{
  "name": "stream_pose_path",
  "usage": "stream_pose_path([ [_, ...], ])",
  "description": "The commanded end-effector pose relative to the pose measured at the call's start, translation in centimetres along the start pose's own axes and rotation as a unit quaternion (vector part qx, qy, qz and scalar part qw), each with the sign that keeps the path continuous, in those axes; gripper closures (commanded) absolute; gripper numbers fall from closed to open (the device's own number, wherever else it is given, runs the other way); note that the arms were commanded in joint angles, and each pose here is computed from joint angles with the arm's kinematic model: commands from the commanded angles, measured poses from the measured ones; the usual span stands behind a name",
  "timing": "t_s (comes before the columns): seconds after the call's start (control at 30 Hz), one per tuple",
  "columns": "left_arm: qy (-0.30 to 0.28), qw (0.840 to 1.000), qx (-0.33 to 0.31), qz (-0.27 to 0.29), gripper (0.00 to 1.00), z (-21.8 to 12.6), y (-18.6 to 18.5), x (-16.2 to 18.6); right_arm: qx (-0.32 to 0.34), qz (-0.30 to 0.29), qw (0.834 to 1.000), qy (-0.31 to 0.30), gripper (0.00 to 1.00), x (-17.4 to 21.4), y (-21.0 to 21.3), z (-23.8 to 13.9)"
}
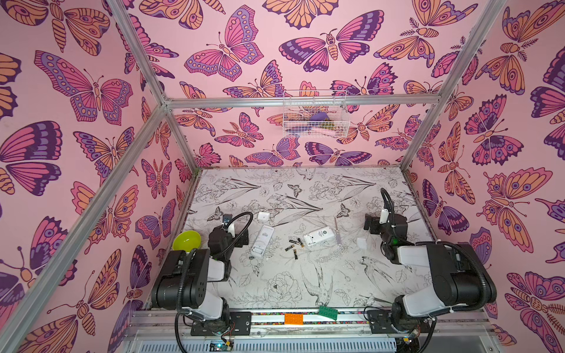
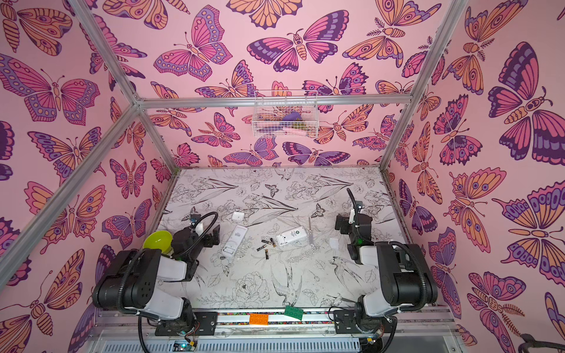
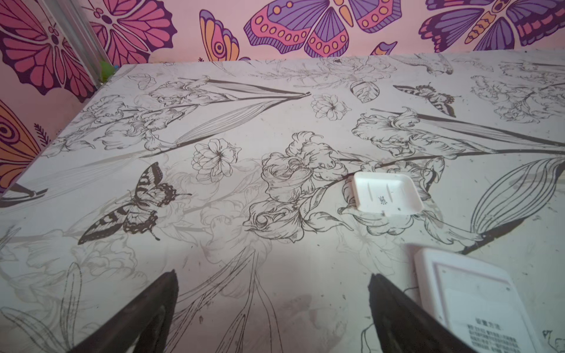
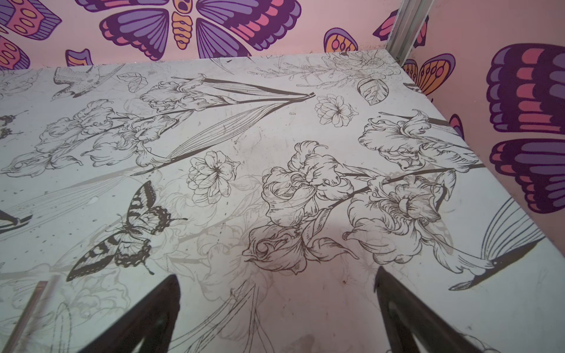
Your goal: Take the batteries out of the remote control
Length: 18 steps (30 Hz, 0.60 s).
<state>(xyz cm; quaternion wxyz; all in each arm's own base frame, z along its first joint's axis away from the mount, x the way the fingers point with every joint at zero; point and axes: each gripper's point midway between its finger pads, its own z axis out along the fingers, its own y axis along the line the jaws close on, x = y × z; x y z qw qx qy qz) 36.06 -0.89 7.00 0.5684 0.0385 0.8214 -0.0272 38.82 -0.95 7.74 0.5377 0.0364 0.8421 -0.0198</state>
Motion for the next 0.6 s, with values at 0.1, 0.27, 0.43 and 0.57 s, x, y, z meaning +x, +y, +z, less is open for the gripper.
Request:
stream_pose_path([
  [0.1,0.0,0.998,-0.056,-0.018,0.01,2.2,2.1,-2.8,-0.004,0.005,1.0,-0.024,0.01,-1.7,0.1,-0.1],
  [0.27,0.005,0.999,-0.05,-0.013,0.01,2.3,1.9,-2.8,-0.006,0.005,1.0,-0.024,0.01,-1.7,0.2,-0.1],
  [0.43,0.009,0.999,-0.05,-0.014,0.01,2.3,1.8,-2.7,-0.004,0.005,1.0,-0.024,0.01,-1.7,0.1,-0.1],
  [0.57,0.006,0.999,-0.049,-0.013,0.01,2.3,1.8,-2.7,-0.005,0.005,1.0,-0.024,0.01,-1.7,0.2,-0.1],
])
